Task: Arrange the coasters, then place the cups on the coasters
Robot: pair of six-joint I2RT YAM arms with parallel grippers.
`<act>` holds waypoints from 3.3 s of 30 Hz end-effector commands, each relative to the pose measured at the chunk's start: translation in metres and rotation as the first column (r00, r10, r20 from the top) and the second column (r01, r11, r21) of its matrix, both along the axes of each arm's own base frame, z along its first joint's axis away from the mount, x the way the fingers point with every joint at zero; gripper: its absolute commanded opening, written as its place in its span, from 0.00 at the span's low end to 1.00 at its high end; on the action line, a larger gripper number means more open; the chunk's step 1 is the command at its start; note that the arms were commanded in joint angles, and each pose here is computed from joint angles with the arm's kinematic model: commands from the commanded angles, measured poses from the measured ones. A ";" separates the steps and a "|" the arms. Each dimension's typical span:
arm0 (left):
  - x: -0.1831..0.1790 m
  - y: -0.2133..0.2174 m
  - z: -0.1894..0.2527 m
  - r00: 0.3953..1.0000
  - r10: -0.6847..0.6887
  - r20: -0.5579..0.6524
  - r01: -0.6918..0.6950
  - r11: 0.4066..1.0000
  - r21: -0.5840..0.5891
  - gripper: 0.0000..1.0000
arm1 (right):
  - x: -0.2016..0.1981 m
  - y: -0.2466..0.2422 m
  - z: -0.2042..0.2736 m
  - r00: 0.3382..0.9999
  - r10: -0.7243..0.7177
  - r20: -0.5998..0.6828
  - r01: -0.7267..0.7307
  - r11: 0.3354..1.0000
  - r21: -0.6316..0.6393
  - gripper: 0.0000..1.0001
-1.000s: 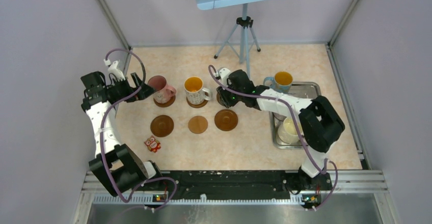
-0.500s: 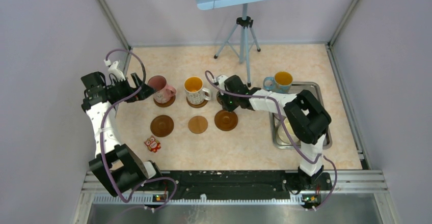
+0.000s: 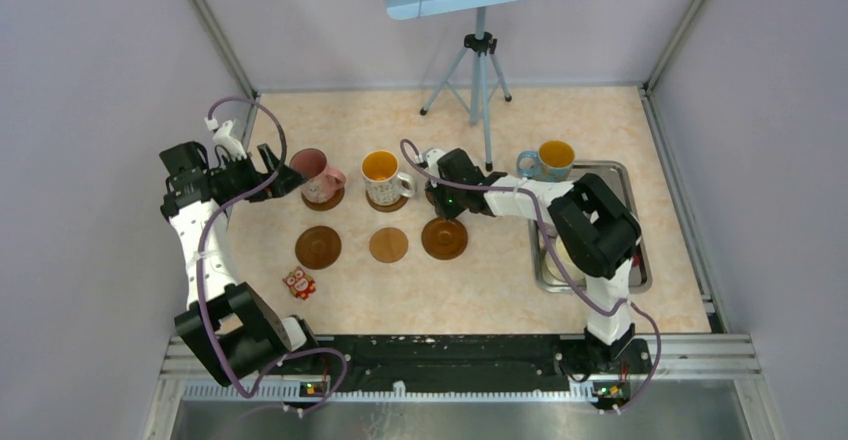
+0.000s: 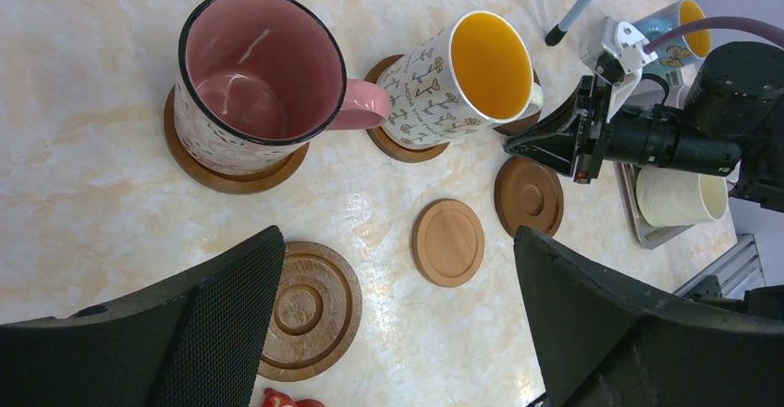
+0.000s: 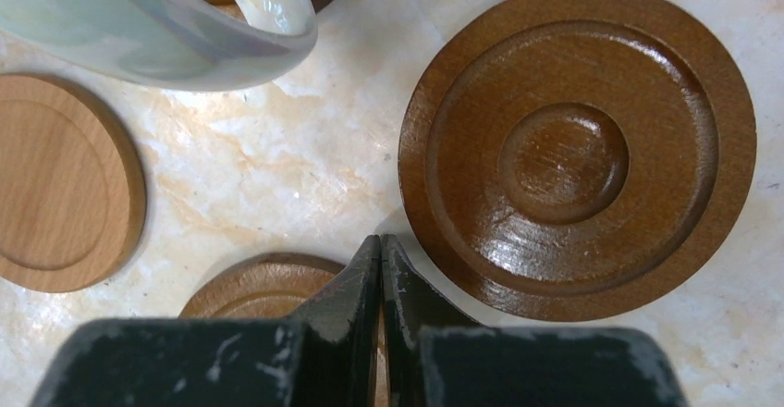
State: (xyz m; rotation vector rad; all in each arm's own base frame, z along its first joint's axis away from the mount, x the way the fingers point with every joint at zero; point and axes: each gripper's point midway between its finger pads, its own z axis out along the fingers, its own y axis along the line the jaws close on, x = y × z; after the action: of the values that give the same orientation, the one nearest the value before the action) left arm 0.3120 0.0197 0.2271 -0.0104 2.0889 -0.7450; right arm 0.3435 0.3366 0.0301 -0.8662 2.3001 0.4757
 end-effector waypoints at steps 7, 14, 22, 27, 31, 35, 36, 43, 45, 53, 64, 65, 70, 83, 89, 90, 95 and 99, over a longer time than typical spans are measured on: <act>0.001 -0.002 0.009 0.998 -0.021 0.056 0.019 0.999 0.026 0.99 | 0.005 0.003 0.013 1.000 0.016 0.013 -0.016 1.000 0.007 0.00; 0.001 -0.002 0.010 0.998 -0.019 0.058 0.018 0.999 0.028 0.99 | -0.004 -0.004 0.010 1.000 0.027 -0.004 -0.027 1.000 -0.005 0.00; 0.000 -0.002 0.010 0.998 -0.019 0.059 0.017 0.999 0.029 0.99 | -0.013 -0.009 0.014 0.999 0.044 -0.012 -0.044 0.999 -0.001 0.00; 0.000 -0.002 0.011 0.998 -0.018 0.059 0.016 0.999 0.029 0.99 | -0.019 -0.012 0.018 0.998 0.053 -0.016 -0.053 0.999 0.001 0.00; 0.000 -0.002 0.011 0.998 -0.019 0.058 0.018 0.999 0.027 0.99 | -0.020 -0.010 0.027 0.998 0.060 -0.005 -0.060 0.998 0.016 0.00; 0.000 -0.002 0.012 0.998 -0.019 0.060 0.017 0.999 0.029 0.99 | -0.010 -0.004 0.065 0.996 0.057 0.063 -0.061 0.996 0.065 0.02; 0.000 -0.003 0.012 0.998 -0.020 0.060 0.018 0.999 0.028 0.99 | -0.009 -0.003 0.076 0.995 0.057 0.080 -0.063 0.995 0.076 0.05; 0.000 -0.003 0.014 0.998 -0.023 0.063 0.021 0.999 0.029 0.99 | 0.012 -0.036 0.172 0.980 -0.032 0.196 -0.005 0.983 0.184 0.43; 0.000 -0.003 0.013 0.998 -0.024 0.063 0.022 0.999 0.027 0.99 | 0.019 -0.059 0.187 0.974 -0.100 0.205 0.057 0.977 0.205 0.45; 0.000 -0.005 0.014 0.997 -0.028 0.067 0.027 1.000 0.011 0.99 | 0.033 -0.152 0.171 0.844 -0.525 0.111 0.511 0.849 0.132 0.44; -0.002 -0.004 0.014 0.998 -0.014 0.068 0.012 1.000 0.027 0.99 | 0.048 -0.172 0.141 0.646 -0.763 0.023 0.761 0.646 0.060 0.56; -0.002 -0.004 0.014 0.998 -0.013 0.067 0.012 1.000 0.028 0.99 | 0.049 -0.175 0.137 0.631 -0.775 0.028 0.774 0.632 0.041 0.57; -0.002 -0.003 0.014 0.998 -0.009 0.067 0.007 1.000 0.030 0.99 | 0.059 -0.185 0.118 0.574 -0.818 0.045 0.819 0.573 -0.031 0.61; -0.001 -0.003 0.013 0.998 -0.010 0.068 0.008 1.000 0.028 0.99 | 0.076 -0.227 0.097 0.511 -0.859 0.012 0.858 0.510 -0.056 0.63; 0.000 -0.003 0.013 0.998 -0.011 0.066 0.009 1.000 0.023 0.99 | 0.082 -0.256 0.106 0.498 -0.866 0.044 0.867 0.498 -0.012 0.63; 0.000 -0.003 0.013 0.998 -0.012 0.066 0.010 1.000 0.022 0.99 | 0.083 -0.261 0.107 0.496 -0.867 0.043 0.868 0.496 -0.013 0.64; 0.000 -0.003 0.013 0.998 -0.014 0.067 0.013 1.000 0.020 0.99 | 0.080 -0.281 0.104 0.492 -0.869 0.047 0.871 0.491 -0.032 0.64; 0.001 -0.003 0.013 0.998 -0.014 0.066 0.013 1.000 0.017 0.99 | 0.078 -0.299 0.103 0.486 -0.869 0.089 0.874 0.484 -0.049 0.64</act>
State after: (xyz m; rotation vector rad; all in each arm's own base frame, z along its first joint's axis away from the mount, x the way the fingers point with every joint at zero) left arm 0.3105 0.0185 0.2315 -0.0016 2.0714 -0.7319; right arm 0.4113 0.0537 0.1054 0.3951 2.4606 -0.1124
